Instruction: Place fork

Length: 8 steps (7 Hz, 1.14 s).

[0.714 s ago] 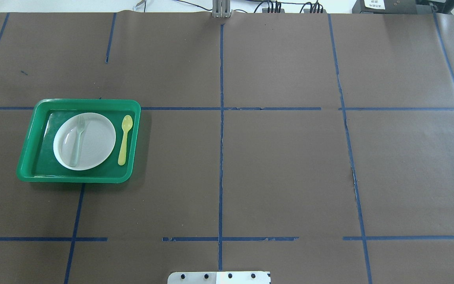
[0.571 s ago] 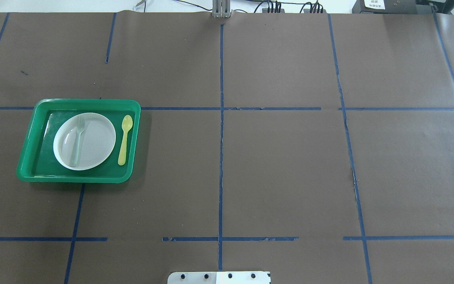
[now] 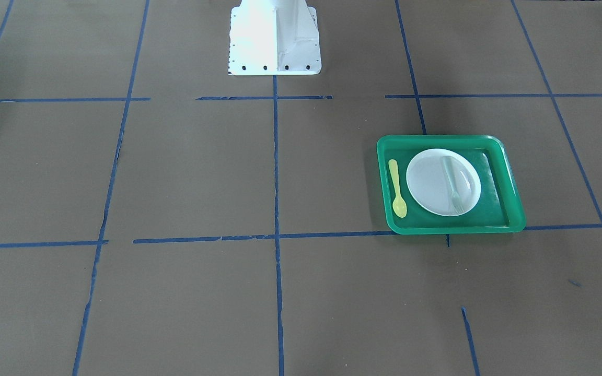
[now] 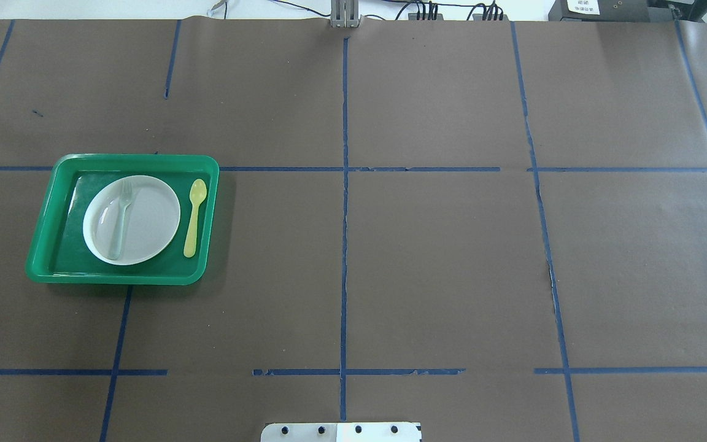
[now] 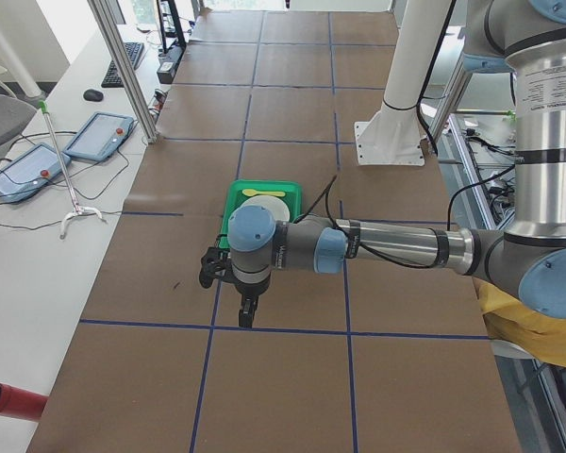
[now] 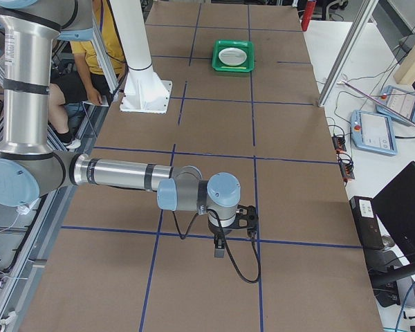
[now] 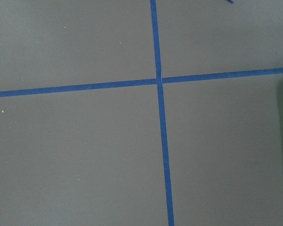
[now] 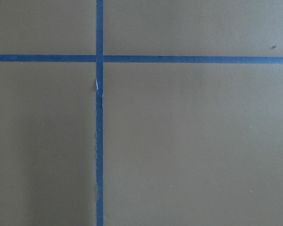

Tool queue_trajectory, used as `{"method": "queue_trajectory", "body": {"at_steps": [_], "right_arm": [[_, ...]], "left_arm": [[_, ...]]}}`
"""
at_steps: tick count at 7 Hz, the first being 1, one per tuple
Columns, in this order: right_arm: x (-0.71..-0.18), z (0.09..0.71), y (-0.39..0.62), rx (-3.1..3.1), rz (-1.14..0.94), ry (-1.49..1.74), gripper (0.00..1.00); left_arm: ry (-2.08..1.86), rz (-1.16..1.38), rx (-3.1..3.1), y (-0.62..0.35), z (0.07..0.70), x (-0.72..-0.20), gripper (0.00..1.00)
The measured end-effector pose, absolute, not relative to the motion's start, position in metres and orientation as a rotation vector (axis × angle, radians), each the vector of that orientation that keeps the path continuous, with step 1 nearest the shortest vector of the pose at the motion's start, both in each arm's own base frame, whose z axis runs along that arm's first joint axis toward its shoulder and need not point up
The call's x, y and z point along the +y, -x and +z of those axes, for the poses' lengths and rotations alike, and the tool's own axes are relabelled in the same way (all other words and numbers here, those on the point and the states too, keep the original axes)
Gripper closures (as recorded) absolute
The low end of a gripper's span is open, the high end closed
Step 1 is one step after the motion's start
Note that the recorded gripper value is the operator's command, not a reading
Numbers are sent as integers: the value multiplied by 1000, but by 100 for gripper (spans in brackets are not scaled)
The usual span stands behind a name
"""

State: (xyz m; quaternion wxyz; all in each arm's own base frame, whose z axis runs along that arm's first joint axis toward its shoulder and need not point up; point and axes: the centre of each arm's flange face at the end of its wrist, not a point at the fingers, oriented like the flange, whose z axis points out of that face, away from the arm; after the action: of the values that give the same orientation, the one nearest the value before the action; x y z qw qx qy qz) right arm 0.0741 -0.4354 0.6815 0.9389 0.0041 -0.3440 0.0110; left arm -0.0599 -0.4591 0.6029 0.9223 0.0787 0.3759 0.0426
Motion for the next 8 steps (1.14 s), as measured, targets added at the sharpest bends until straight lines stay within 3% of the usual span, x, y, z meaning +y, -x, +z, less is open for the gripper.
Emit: {"method": "queue_trajectory", "body": {"at_steps": [8], "right_arm": [[-435, 682, -74, -702, 23, -8, 0]], "left_arm": [[-112, 26, 890, -246, 475, -478, 4]]}}
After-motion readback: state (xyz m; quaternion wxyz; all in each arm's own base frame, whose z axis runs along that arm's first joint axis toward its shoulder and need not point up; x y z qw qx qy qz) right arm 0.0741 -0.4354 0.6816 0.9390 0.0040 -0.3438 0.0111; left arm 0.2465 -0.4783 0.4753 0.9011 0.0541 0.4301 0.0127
